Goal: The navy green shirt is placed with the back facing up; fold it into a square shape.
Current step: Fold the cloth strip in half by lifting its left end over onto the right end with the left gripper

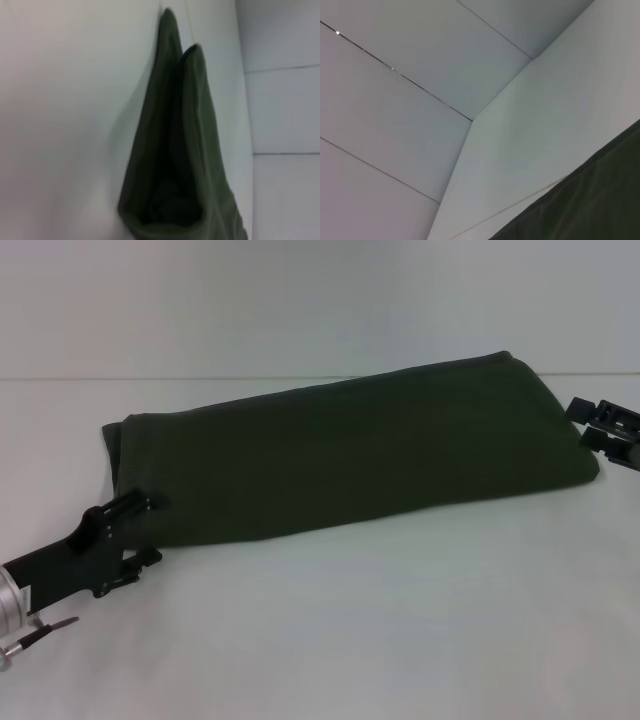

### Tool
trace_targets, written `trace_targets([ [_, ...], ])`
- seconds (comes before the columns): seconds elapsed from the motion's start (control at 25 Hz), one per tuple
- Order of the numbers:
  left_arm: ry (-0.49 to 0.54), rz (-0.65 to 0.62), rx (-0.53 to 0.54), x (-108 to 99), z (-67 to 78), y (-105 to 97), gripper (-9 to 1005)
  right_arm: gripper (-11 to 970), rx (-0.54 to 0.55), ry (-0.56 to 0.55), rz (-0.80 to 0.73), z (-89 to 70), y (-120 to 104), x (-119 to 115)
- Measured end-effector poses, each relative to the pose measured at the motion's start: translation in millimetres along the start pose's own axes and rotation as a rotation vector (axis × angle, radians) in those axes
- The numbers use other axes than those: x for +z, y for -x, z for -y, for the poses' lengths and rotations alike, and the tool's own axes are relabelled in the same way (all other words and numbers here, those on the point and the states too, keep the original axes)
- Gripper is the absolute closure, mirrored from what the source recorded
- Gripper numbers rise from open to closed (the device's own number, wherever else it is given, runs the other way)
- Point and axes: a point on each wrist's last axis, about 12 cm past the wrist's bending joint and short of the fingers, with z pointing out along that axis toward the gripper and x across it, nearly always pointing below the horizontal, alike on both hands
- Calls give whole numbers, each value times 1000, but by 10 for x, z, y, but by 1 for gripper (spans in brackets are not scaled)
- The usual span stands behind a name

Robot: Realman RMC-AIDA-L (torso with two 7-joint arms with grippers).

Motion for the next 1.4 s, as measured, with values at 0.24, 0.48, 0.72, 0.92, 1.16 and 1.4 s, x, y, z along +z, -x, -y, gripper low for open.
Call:
trace_targets([
  [0.24, 41, -1, -26, 29, -7, 33, 65, 107, 1, -4, 4, 8, 2, -11],
  [0.48, 69, 35, -45, 46, -25, 82, 65, 107, 10, -6, 7, 22, -9, -25],
  [0.72, 84, 72, -43, 125, 21, 153, 64, 107, 15, -7, 10, 29, -11, -33],
  [0.92, 23, 63, 55, 267, 202, 185, 64, 108, 19, -7, 20, 33, -2, -45],
  [1.16, 5, 30, 110, 279, 248, 170, 65, 108, 22, -11, 37, 41, 20, -56],
  [1.4, 91, 16, 69, 248, 125, 150, 65, 107, 21, -17, 40, 48, 24, -56],
])
